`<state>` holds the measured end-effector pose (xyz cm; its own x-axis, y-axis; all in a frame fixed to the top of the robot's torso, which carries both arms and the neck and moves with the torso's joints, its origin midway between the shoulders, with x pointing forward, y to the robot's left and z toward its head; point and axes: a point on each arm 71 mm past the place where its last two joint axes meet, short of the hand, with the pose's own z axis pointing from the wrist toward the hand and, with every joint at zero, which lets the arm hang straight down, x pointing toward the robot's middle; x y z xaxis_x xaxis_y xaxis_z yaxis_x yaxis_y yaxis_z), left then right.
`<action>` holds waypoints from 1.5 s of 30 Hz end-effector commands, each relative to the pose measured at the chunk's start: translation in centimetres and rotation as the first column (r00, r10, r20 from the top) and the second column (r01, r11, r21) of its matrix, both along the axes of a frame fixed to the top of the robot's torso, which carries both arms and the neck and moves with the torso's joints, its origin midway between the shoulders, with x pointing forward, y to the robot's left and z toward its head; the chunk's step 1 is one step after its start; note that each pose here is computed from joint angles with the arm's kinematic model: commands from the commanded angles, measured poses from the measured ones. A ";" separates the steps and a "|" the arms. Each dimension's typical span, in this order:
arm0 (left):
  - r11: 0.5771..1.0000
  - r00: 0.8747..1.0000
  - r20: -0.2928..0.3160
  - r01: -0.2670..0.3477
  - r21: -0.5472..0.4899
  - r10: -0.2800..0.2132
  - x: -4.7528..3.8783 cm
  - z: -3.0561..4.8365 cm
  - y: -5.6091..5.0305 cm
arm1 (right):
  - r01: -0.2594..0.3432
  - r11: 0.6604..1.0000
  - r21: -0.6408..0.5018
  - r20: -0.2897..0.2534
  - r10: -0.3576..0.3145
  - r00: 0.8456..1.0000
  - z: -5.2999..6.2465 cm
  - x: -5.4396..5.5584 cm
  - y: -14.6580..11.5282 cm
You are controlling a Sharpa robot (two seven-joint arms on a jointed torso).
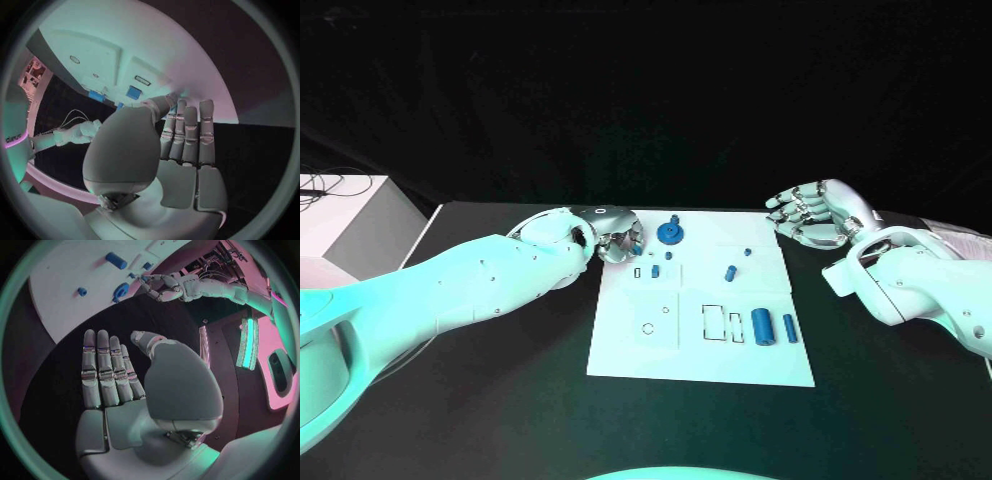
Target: Assemble the parts on the task board
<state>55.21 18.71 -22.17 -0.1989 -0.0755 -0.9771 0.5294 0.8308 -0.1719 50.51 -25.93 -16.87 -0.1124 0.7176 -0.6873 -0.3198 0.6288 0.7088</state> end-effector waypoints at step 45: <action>0.998 0.998 0.051 0.038 -0.054 -0.035 0.11 0.38 -0.4 | -0.025 1.000 0.000 0.002 0.025 1.000 0.1 -0.1 0.4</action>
<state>55.39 18.66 -22.01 -0.1686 -0.1033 -0.9802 0.5446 0.8191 -0.1801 50.46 -25.78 -16.85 -0.1156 0.7183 -0.6861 -0.3222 0.6263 0.7099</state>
